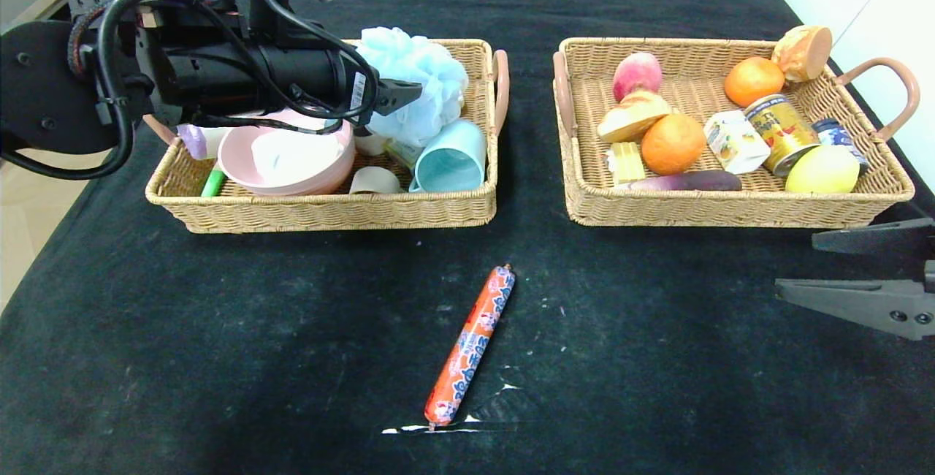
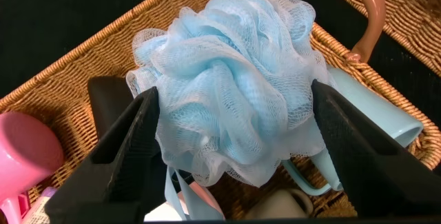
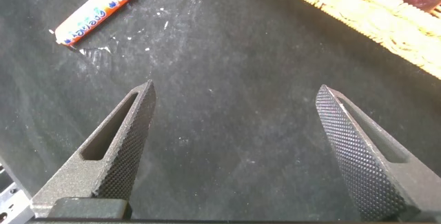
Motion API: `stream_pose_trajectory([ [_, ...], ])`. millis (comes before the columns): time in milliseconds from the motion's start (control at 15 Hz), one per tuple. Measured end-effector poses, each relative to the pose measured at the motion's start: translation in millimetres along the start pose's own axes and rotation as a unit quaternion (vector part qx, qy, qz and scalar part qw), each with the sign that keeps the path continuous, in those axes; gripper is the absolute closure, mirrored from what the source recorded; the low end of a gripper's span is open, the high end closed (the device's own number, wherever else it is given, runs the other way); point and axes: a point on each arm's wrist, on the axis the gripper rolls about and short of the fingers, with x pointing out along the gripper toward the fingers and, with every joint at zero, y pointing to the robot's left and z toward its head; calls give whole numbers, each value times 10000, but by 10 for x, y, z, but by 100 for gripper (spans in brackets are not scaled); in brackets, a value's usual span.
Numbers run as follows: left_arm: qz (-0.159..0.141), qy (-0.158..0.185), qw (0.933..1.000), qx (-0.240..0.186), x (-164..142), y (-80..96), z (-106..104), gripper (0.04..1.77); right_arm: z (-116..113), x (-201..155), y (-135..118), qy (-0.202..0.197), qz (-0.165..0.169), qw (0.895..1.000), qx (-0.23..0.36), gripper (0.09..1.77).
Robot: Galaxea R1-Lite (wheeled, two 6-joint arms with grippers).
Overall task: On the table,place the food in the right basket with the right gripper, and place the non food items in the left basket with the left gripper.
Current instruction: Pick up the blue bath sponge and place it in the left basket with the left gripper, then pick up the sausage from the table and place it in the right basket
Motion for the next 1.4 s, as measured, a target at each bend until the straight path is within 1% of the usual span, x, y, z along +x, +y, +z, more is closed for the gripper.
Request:
stream_pose_trajectory([
  [200,50,21,9999,-144,-30,9,18,20,-1,3,-2,5,1,10000,3,16],
  [400,215,98,9996,-176,-63,9,26,16,-8,19,-8,33,7,10000,18,16],
  [533,292,288,9990,-182,-108,4,8,15,-10,29,-14,48,8,10000,26,16],
  [667,199,585,9979,-199,-215,-13,-6,14,-13,42,-19,68,15,10000,33,16],
  [733,169,654,9975,-205,-284,-13,11,13,-14,48,-22,77,17,10000,38,16],
  [800,153,689,9973,-209,-355,-10,34,13,-16,55,-25,87,20,10000,40,16],
  [1000,156,588,9980,-191,-540,-19,125,12,-19,67,-30,104,26,9999,47,16],
  [1067,104,636,9978,-182,-612,-46,137,12,-20,70,-32,110,27,9999,50,16],
  [1133,-6,792,9967,-181,-694,-87,132,11,-21,76,-34,117,28,9999,54,16],
  [1267,-357,1179,9922,-183,-909,-208,123,11,-25,89,-41,139,33,9999,62,16],
  [1400,-633,1328,9888,-256,-1081,-344,106,11,-28,98,-45,152,36,9999,66,16],
])
